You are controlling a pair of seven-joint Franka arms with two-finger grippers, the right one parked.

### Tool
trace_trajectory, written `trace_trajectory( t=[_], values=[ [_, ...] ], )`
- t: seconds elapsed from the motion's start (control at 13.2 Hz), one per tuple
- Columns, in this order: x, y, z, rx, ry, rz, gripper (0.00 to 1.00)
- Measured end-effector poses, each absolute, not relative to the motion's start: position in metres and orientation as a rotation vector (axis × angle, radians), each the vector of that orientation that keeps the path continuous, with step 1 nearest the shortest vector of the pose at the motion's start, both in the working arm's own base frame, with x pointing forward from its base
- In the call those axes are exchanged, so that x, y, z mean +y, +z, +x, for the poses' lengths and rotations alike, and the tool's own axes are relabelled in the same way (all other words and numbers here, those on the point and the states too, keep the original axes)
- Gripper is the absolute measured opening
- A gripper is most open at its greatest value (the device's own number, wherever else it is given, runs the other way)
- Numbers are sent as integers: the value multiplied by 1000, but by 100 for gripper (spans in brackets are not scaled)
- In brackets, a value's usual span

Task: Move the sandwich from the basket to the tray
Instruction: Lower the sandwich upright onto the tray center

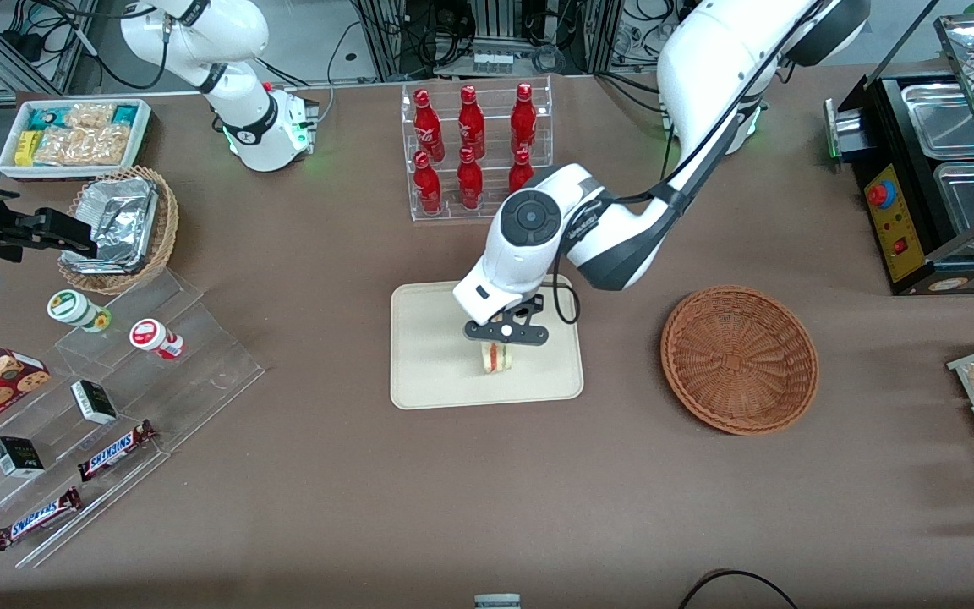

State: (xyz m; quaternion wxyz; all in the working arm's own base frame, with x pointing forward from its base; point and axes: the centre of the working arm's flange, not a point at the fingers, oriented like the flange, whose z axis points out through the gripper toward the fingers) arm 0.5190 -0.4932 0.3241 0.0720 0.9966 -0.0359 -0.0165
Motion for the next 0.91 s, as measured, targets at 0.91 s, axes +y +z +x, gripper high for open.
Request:
trace_trajectory(
  t=[0.91],
  values=[
    [-516, 239, 504, -137, -18, 3041, 18]
  ],
)
